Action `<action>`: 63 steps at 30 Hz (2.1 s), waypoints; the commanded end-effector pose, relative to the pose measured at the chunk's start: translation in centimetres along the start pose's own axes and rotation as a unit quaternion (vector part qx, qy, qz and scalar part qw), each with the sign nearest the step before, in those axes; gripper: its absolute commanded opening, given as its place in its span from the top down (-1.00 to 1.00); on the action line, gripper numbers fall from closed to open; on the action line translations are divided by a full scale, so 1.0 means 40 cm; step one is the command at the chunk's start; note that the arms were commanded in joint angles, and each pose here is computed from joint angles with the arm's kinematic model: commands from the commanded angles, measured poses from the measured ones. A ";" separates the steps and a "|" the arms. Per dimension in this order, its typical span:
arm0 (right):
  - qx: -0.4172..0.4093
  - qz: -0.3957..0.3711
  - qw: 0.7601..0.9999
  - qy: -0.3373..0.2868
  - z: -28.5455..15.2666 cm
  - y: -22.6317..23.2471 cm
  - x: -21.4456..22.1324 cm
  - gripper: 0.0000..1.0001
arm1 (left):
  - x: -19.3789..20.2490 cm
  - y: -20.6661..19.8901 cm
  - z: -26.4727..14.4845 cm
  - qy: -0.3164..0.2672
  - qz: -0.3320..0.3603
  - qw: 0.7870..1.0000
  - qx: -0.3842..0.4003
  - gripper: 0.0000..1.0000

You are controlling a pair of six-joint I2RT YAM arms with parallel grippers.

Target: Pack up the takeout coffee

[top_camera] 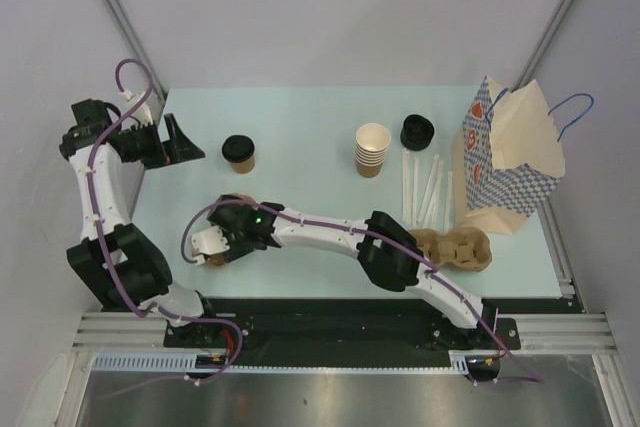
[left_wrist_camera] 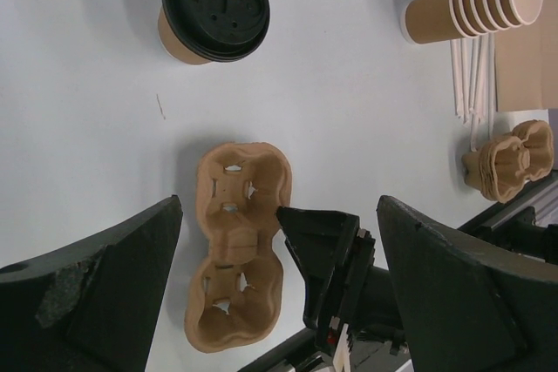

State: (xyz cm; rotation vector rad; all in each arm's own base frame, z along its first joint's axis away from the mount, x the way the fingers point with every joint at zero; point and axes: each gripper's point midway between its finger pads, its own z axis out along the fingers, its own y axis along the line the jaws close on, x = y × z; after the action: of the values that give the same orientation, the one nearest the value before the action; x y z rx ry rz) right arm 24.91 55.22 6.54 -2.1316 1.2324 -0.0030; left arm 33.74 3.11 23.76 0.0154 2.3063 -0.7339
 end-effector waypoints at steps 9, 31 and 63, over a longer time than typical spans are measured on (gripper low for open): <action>0.073 0.055 0.995 -0.042 -0.402 -0.175 -0.053 -0.76 | -0.015 -0.020 -0.002 -0.029 0.018 0.999 0.028 -0.99; 0.467 0.315 0.826 0.002 -1.527 -0.380 0.609 -0.99 | -0.004 -0.213 0.069 -0.025 0.127 0.988 0.085 -0.99; 0.241 0.263 0.928 0.111 -1.279 -0.192 1.329 -0.99 | 0.024 -0.212 0.109 -0.020 0.081 0.989 0.119 -0.99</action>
State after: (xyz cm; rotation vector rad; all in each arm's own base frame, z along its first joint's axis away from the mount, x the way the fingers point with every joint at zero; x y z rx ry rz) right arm 41.91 -12.13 33.38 -1.2234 1.8100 -0.1878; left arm 33.86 -6.15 24.64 0.2662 2.1682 -0.8883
